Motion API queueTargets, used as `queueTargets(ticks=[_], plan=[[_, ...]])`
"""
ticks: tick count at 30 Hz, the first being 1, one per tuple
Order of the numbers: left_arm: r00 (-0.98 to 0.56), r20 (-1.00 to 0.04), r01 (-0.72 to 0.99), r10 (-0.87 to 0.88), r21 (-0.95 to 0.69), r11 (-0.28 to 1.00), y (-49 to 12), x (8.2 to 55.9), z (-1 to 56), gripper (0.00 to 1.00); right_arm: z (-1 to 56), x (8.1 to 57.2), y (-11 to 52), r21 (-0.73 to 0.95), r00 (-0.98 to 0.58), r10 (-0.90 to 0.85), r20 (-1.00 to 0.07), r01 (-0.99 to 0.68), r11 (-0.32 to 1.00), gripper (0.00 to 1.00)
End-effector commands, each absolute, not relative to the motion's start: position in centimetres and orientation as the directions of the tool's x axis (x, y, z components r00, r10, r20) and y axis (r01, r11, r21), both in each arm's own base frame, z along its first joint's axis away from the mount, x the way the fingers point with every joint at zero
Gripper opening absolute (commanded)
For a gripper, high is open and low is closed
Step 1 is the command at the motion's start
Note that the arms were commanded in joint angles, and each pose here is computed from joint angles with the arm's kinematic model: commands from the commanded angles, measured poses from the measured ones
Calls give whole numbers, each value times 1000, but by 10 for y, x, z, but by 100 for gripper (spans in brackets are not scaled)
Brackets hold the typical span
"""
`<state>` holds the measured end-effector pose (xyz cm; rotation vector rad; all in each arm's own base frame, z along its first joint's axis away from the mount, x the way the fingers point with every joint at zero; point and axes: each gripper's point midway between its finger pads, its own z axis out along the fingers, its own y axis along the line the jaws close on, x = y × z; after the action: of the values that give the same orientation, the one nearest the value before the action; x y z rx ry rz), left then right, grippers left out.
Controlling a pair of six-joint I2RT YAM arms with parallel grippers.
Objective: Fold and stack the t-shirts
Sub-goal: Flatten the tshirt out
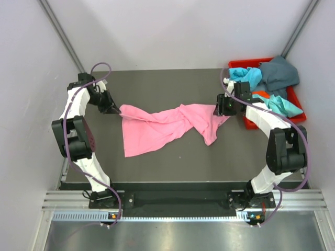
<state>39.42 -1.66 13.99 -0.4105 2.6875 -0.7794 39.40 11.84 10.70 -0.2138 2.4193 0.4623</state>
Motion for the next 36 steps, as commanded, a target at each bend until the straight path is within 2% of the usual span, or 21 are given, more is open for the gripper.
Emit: queueTargets(ticks=[1, 8, 25, 30, 36], plan=[[-893, -280, -146, -352, -559, 816, -16, 394, 160, 0, 132, 410, 142, 322, -725, -16, -689, -325, 889, 47], [-890, -286, -145, -355, -560, 815, -15, 397, 158, 0, 139, 410, 189, 358, -714, -69, -697, -429, 829, 41], [-893, -279, -146, -354, -564, 813, -17, 390, 159, 0, 103, 431, 224, 369, -757, -118, -643, -441, 818, 42], [-893, -272, -149, -358, -572, 806, -19, 390, 156, 0, 106, 408, 249, 409, -773, -141, -619, -470, 782, 40], [-891, -278, -144, -359, -578, 804, -20, 391, 159, 0, 109, 354, 280, 461, -795, -179, -580, -501, 732, 40]])
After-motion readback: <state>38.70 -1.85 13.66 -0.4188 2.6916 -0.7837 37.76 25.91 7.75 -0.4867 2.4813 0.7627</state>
